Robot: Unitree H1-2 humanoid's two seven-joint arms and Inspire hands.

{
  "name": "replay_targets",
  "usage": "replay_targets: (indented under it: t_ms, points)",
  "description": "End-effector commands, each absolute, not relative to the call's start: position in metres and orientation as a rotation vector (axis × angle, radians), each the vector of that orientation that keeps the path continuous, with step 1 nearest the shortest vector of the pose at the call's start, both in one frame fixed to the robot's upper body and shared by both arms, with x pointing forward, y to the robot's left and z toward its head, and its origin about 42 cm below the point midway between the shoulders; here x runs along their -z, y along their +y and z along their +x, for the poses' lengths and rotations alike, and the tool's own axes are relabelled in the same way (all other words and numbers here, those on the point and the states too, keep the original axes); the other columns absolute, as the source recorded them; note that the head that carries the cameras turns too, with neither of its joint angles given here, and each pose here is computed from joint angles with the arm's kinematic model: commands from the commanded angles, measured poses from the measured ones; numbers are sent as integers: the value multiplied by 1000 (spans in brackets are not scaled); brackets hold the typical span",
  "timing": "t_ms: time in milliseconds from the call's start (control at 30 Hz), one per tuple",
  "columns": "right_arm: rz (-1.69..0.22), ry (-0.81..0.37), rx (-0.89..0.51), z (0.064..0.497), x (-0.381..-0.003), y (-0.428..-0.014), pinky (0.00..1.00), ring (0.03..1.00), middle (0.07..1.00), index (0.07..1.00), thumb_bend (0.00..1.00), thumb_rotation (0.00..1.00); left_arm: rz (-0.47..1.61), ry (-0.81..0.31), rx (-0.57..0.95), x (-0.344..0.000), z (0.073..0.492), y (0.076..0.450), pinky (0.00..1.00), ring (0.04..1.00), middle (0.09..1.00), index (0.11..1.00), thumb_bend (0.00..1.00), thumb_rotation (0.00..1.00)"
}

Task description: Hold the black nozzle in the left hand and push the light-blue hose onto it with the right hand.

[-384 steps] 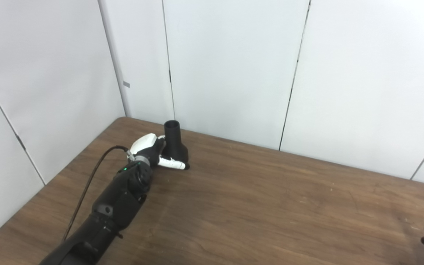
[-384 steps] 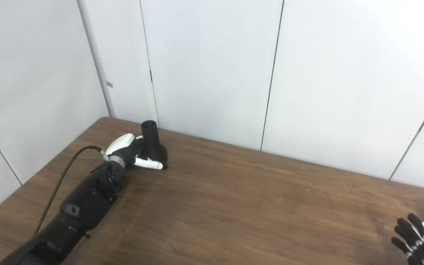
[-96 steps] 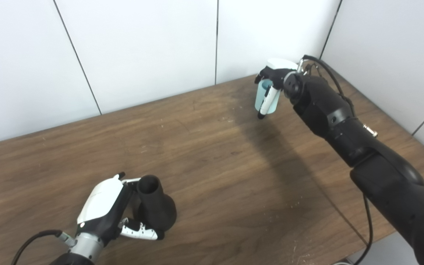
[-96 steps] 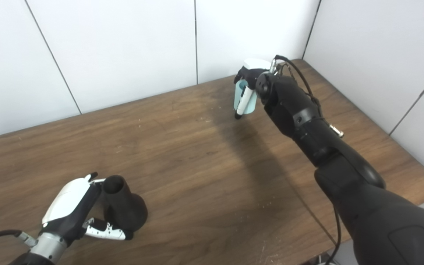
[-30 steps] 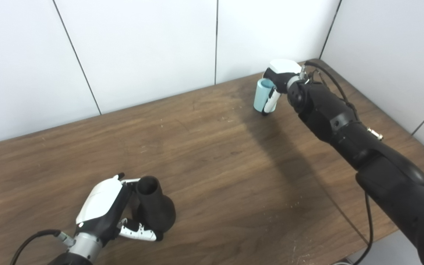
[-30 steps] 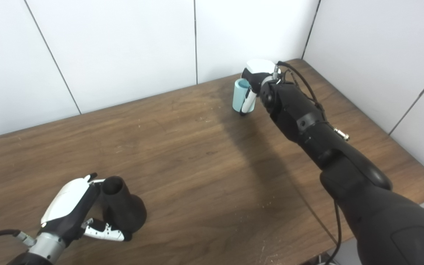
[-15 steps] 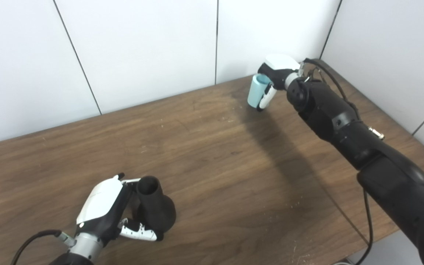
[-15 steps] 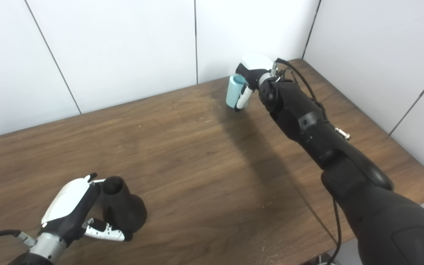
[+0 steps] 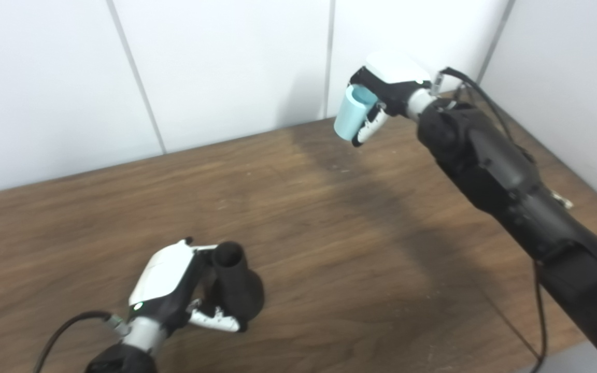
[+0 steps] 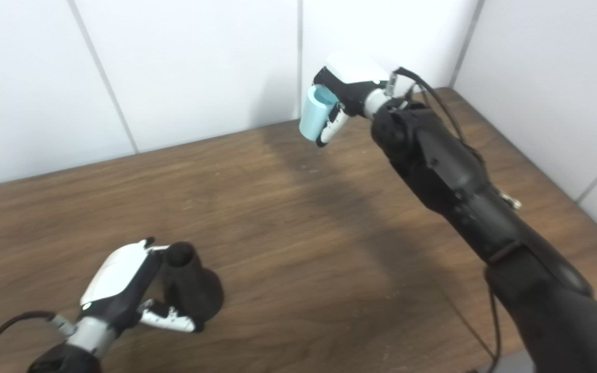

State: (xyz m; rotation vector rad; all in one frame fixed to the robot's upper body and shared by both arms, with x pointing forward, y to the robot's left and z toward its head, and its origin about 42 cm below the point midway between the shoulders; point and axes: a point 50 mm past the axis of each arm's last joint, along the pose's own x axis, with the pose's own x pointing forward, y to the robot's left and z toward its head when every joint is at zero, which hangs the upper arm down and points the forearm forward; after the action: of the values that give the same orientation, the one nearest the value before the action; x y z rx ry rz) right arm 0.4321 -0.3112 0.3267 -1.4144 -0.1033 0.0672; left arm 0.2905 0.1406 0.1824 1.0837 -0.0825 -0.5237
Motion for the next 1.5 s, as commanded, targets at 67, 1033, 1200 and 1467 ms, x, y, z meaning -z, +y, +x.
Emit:
replay_targets:
  t_ms: [67,1033,1200,1467]
  points:
    - [-1420,-259,-70,414,-364,-302,306,418,507,511,497,0,1120,97,598,-148,277,137,1000,810,543,444,516,0]
    - [-1206,-483,-421,323,-377,-236,298,419,498,517,496,0,1084,129,575,-145,276,99,1000,805,509,471,521,0]
    - [-1192,-513,-456,317,-372,-230,306,419,496,513,497,0,1087,127,573,-146,279,98,1000,803,494,482,523,0]
    - [-1201,-472,-486,318,-361,-223,337,419,487,499,500,0,1088,126,575,-146,280,99,1000,820,494,482,523,0]
